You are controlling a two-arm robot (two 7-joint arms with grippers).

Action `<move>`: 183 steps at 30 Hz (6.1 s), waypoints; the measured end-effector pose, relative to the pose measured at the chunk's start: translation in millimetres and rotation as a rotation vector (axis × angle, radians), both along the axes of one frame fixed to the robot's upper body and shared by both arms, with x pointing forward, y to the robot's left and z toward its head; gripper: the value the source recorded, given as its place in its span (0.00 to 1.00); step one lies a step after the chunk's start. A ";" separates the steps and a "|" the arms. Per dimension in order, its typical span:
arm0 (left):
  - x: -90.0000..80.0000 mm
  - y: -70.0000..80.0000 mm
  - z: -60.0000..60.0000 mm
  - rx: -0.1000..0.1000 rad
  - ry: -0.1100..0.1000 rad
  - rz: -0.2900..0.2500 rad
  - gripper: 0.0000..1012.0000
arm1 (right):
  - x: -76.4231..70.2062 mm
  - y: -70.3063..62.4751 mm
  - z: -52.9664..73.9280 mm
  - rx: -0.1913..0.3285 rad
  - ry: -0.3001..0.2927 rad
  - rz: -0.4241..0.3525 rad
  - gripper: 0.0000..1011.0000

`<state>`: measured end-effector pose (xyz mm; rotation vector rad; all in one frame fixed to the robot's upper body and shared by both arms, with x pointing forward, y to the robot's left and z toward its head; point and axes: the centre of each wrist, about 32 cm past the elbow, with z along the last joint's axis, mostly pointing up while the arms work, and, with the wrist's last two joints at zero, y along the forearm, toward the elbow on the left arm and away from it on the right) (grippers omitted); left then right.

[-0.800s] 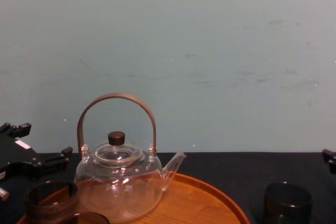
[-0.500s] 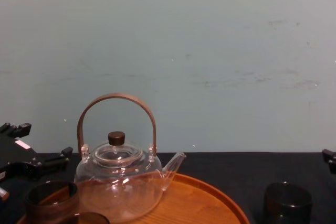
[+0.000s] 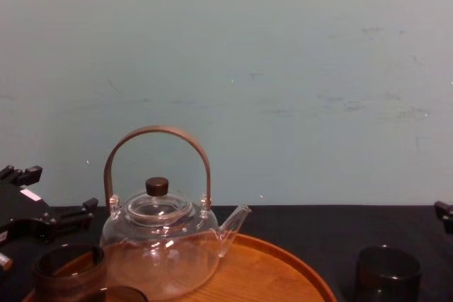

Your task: Pick up the glass from the table and place it on the tray.

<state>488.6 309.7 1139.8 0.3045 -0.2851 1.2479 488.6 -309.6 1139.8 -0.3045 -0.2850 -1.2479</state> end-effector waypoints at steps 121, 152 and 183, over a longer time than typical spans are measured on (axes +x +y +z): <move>0.0 0.0 0.0 0.000 0.000 0.000 0.99 | -128.6 34.4 -1.1 0.161 0.196 0.278 0.99; 0.0 0.0 0.0 0.000 0.000 0.000 0.99 | -141.5 32.8 -9.2 0.197 0.259 0.230 0.99; 0.0 0.0 0.0 0.000 0.000 0.000 0.99 | -137.3 32.8 -12.8 0.205 0.304 0.198 0.99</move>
